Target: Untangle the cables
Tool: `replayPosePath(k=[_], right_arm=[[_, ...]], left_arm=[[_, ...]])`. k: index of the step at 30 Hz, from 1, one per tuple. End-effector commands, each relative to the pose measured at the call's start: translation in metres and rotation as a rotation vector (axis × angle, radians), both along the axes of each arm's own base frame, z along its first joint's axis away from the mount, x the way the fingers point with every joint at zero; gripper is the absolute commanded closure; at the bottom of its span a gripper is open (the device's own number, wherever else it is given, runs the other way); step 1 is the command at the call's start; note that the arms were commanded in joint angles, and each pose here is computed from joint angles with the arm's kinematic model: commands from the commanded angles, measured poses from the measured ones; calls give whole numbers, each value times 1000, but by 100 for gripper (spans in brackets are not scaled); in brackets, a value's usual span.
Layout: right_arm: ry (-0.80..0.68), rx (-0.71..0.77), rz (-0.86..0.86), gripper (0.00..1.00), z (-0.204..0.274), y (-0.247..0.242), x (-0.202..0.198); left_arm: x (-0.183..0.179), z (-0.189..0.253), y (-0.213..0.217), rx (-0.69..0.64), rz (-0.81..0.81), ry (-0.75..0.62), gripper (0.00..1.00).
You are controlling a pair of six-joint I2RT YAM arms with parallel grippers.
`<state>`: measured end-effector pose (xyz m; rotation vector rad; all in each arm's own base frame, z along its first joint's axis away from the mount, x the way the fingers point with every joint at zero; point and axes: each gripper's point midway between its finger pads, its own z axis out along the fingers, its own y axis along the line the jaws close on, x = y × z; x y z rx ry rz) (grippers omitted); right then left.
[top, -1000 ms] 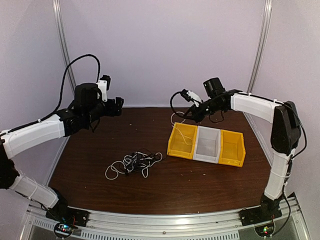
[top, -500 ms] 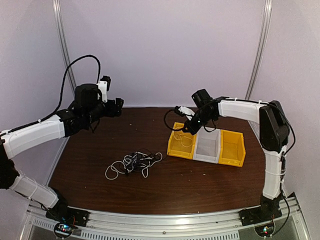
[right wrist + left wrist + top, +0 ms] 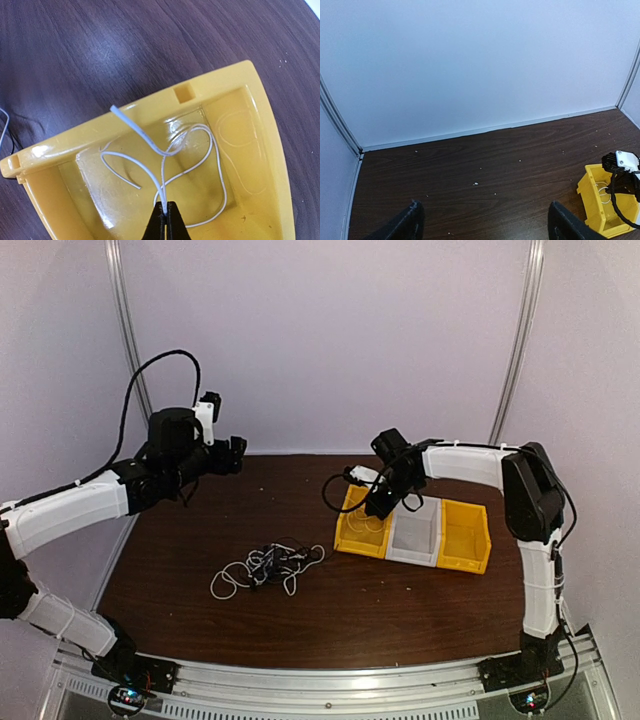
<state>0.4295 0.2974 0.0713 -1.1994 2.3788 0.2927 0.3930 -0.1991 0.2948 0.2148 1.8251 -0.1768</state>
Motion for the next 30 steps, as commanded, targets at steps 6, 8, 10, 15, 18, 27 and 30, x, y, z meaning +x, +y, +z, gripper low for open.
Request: replayPosePath(k=[6,8,10,15,18,27,30], right_arm=[[-16,-9,0,89,18,0,-1],[-24,-8,1,83,28,-3,-4],[-32,-12,4,80,39,-5,-7],[-51,-6,16,73,62,-11,-19],[-56,8,32,71,76,-13,-28],[-141,71,198,70,118,16,-63],[-163,103,321,70,130,38,-87]], left_arm=[[-1,19,3,-23,8,-63,14],[-2,19,3,-23,7,-63,14],[-1,18,2,-22,3,-61,14],[-1,18,0,-23,-6,-59,14],[-1,16,0,-21,-9,-56,13],[3,6,-5,-5,-19,-29,12],[4,1,-7,-12,-9,70,11]])
